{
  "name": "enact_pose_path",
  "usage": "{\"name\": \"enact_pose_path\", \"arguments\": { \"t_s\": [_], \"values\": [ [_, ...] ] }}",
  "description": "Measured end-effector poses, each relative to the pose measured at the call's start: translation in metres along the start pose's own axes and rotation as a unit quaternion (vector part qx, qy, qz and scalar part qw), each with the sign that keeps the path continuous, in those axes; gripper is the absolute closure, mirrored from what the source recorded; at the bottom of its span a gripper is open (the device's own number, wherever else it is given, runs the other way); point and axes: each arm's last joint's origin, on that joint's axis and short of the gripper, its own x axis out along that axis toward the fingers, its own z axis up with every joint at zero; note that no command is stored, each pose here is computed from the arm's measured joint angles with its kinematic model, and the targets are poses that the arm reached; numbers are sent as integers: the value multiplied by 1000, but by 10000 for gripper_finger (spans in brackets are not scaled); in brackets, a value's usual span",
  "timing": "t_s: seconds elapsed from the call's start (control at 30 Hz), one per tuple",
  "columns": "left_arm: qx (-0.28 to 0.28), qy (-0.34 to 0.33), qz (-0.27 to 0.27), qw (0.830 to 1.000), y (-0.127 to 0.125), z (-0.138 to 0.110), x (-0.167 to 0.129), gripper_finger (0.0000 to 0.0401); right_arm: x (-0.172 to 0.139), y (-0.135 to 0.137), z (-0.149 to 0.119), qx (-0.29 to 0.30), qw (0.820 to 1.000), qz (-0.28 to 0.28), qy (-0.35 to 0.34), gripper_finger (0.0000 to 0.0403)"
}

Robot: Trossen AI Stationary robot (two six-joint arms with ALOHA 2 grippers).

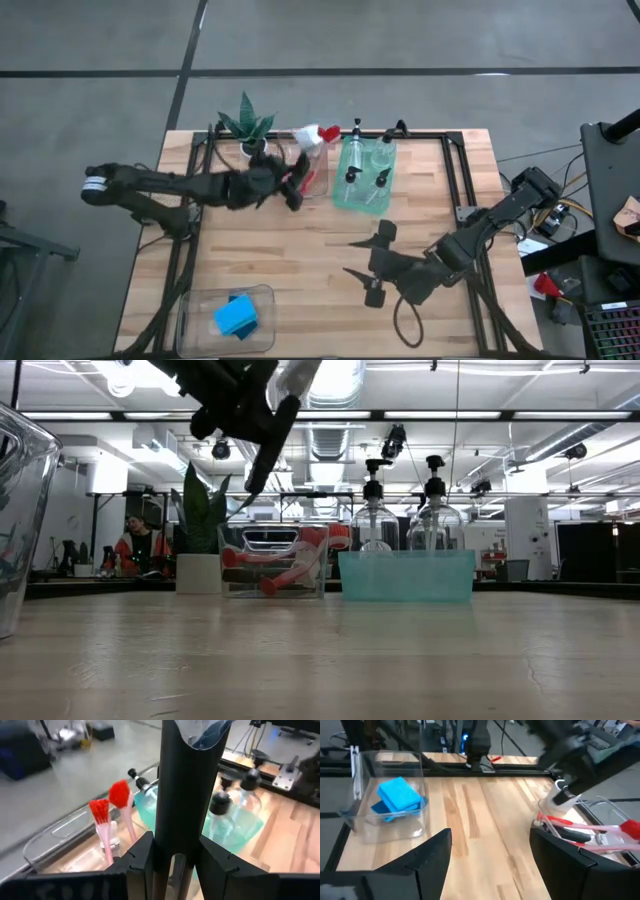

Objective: Pick & Place Kitchen Sink Supplies
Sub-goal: Put the black dish brush into the top transparent bin, then return to Home Position

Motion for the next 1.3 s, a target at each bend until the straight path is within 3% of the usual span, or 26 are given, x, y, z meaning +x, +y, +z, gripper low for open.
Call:
{"name": "enact_pose_path", "arguments": {
  "t_s": [0.33, 0.7, 0.9, 1.03, 1.3],
  "values": [
    [-60, 99, 7, 993, 49, 20, 41, 294, 11, 9, -13, -26, 999, -7, 23, 156],
    [-110, 221, -13, 969, 75, -9, 93, 285, 11, 8, -17, -18, 999, -12, 37, 157],
    [-122, 253, -52, 958, 74, -17, 102, 254, 11, 7, -24, -10, 998, -20, 53, 151],
    [-143, 265, -48, 952, 74, -19, 102, 232, 13, 6, -30, -9, 998, -24, 59, 156],
    [-124, 223, -78, 964, 75, 0, 86, 219, 16, 4, -43, -24, 997, -30, 72, 168]
  ]
}}
